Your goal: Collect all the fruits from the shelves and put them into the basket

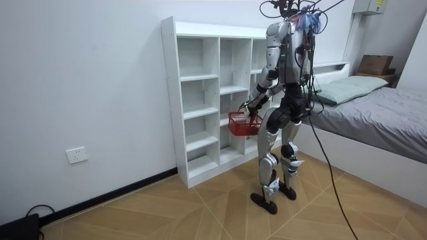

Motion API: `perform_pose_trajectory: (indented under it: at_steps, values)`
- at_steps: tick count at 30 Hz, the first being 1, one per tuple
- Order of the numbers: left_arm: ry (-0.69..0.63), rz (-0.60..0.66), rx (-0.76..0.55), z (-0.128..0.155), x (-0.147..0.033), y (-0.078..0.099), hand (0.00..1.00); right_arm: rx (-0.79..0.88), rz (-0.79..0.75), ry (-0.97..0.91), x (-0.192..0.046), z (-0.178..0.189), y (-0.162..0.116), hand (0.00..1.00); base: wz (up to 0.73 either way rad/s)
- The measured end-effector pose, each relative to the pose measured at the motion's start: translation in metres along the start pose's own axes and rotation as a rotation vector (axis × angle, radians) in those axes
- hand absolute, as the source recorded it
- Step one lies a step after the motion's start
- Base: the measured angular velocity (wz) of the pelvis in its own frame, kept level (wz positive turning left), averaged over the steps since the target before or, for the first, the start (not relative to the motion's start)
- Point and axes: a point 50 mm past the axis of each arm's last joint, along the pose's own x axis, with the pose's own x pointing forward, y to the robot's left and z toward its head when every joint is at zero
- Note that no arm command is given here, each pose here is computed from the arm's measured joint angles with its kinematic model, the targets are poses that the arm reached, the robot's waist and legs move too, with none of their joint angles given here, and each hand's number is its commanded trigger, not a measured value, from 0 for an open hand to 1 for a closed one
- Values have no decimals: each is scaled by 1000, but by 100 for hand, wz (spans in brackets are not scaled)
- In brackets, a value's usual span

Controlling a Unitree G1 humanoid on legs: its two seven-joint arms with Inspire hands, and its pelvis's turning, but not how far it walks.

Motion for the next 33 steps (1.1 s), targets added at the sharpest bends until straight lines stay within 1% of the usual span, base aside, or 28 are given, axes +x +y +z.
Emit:
perform_pose_trajectory:
  at_steps: [4, 8, 12, 15, 19, 25, 33]
  values:
    - [-5, -2, -10, 1, 1, -2, 100, 23, -5, 1, 0, 0, -1, 100, 0]
    - [-22, 6, -77, 2, 1, -2, 100, 48, -10, 0, 0, 0, -1, 100, -1]
    - [-61, 10, -167, 7, 2, -2, 100, 166, -29, 1, 1, 1, -2, 100, -6]
    - [-73, 15, -208, 8, 2, -2, 100, 236, -26, -1, 1, 1, -3, 100, -5]
    - [-75, 15, -217, 8, 2, -2, 100, 264, -18, -3, 1, 1, -3, 100, -1]
    - [-90, 12, -280, 9, 2, -2, 100, 279, 21, -9, 2, 2, 4, 100, 0]
    - [-94, 5, -288, 9, 2, -3, 100, 309, 31, -11, 2, 3, 7, 100, 0]
